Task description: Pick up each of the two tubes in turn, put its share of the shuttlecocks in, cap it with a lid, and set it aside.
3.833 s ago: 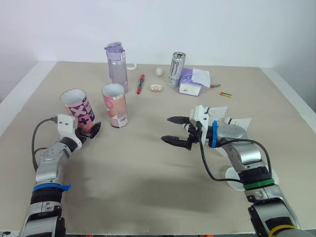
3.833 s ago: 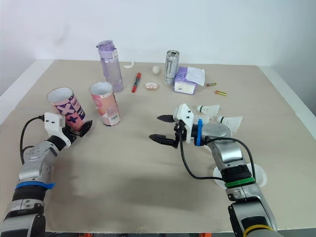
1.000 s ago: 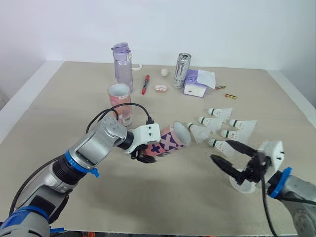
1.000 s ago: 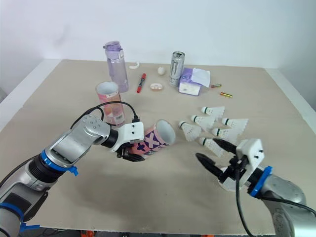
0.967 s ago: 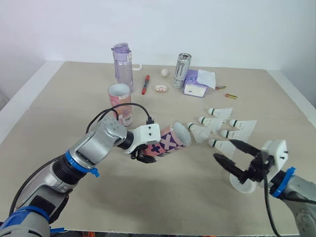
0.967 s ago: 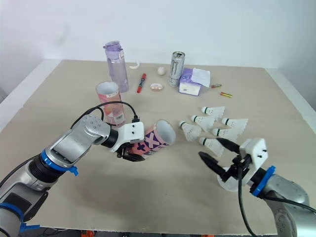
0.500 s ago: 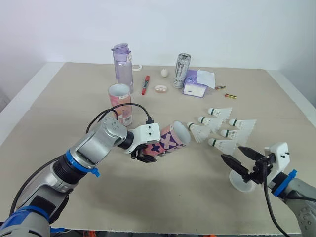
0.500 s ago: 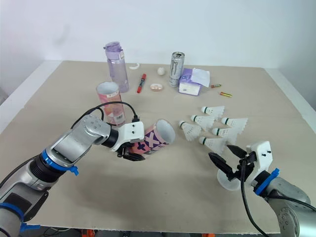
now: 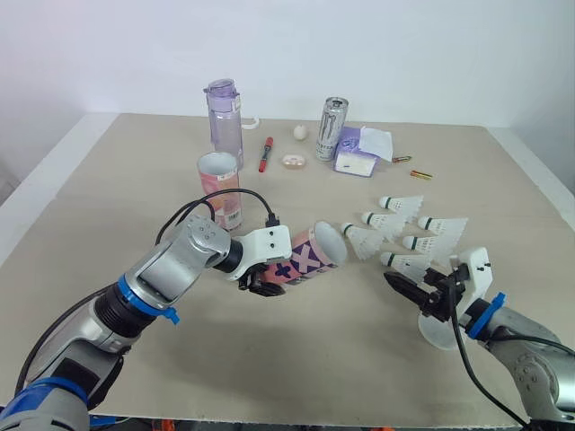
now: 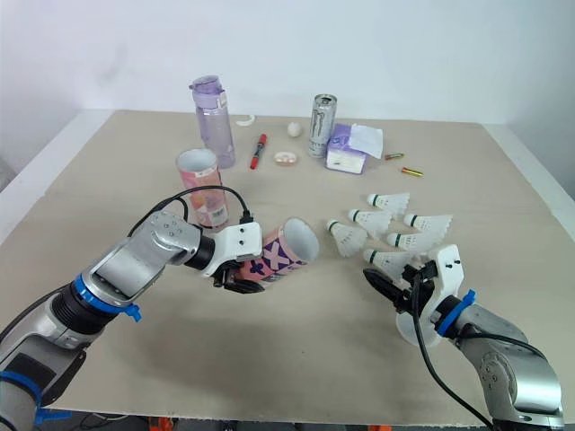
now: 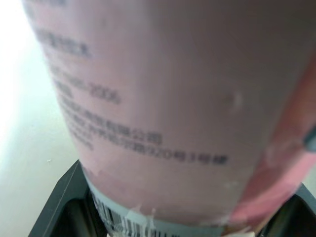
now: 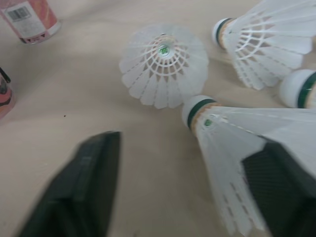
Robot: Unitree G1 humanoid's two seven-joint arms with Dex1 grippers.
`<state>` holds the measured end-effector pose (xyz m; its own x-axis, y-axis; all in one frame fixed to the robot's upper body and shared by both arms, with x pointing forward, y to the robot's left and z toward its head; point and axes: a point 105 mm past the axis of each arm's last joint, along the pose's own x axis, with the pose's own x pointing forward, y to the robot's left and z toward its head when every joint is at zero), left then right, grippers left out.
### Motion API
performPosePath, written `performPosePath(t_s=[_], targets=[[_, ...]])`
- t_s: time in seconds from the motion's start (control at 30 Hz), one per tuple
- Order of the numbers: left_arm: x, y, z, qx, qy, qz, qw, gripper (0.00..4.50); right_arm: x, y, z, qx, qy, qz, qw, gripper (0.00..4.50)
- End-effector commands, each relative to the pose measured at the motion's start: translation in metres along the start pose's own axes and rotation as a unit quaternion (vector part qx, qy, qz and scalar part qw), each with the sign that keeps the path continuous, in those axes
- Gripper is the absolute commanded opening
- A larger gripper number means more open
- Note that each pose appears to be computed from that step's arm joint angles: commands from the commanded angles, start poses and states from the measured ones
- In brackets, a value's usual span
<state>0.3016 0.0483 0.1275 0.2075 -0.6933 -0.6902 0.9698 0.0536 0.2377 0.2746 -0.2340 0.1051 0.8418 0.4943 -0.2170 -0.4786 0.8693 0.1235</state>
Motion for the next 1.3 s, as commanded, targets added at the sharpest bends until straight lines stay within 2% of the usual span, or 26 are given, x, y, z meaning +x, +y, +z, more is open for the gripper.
performPosePath(t_s=[0.03, 0.07, 0.1, 0.17, 0.2, 0.4, 0.53, 0.6, 0.67, 0.73, 0.8, 0.93, 1.1, 1.2, 1.3], targets=[[0.000, 0.008, -0.012, 0.027, 0.027, 0.026, 0.999, 2.92, 0.000, -0.001, 0.007, -0.011, -0.007, -0.003, 1.000, 1.80], [0.000, 0.010, -0.014, 0.030, 0.030, 0.031, 0.999, 2.92, 0.000, 0.000, 0.007, -0.011, -0.007, -0.003, 1.000, 1.20], [0.000, 0.011, -0.014, 0.030, 0.031, 0.032, 0.999, 2.92, 0.000, 0.000, 0.007, -0.011, -0.007, -0.003, 1.000, 1.11], [0.000, 0.011, -0.012, 0.028, 0.026, 0.030, 0.999, 2.92, 0.000, 0.001, 0.007, -0.013, -0.005, -0.002, 1.000, 0.52], [0.000, 0.011, -0.011, 0.028, 0.024, 0.029, 0.999, 2.92, -0.001, 0.002, 0.007, -0.015, -0.004, -0.001, 1.000, 0.04], [0.000, 0.012, -0.010, 0.026, 0.019, 0.025, 0.999, 2.92, -0.005, 0.007, 0.016, -0.038, -0.015, 0.007, 0.999, 0.01], [-0.003, 0.016, -0.012, 0.022, 0.023, 0.024, 0.999, 2.92, -0.017, 0.017, 0.042, -0.082, -0.033, 0.033, 0.996, 0.01], [-0.005, 0.018, -0.012, 0.021, 0.025, 0.023, 0.999, 2.92, -0.024, 0.024, 0.060, -0.133, -0.037, 0.054, 0.989, 0.01], [-0.006, 0.019, -0.013, 0.019, 0.028, 0.019, 0.999, 2.92, -0.028, 0.036, 0.079, -0.219, -0.036, 0.086, 0.971, 0.01], [-0.007, 0.020, -0.012, 0.020, 0.030, 0.013, 0.999, 2.92, -0.028, 0.061, 0.109, -0.328, -0.058, 0.140, 0.932, 0.01], [-0.007, 0.021, -0.011, 0.021, 0.030, 0.009, 0.999, 2.92, -0.027, 0.082, 0.122, -0.392, -0.066, 0.182, 0.899, 0.01], [-0.006, 0.021, -0.010, 0.024, 0.029, 0.005, 0.999, 2.92, -0.020, 0.118, 0.131, -0.453, -0.091, 0.252, 0.850, 0.01], [-0.005, 0.019, -0.008, 0.021, 0.026, 0.004, 0.999, 2.92, -0.012, 0.129, 0.126, -0.471, -0.084, 0.279, 0.832, 0.01], [-0.005, 0.018, -0.008, 0.019, 0.025, 0.005, 0.999, 2.92, -0.007, 0.129, 0.120, -0.459, -0.082, 0.285, 0.838, 0.01], [-0.006, 0.018, -0.008, 0.014, 0.023, 0.008, 1.000, 2.92, -0.002, 0.131, 0.112, -0.473, -0.070, 0.296, 0.827, 0.01]])
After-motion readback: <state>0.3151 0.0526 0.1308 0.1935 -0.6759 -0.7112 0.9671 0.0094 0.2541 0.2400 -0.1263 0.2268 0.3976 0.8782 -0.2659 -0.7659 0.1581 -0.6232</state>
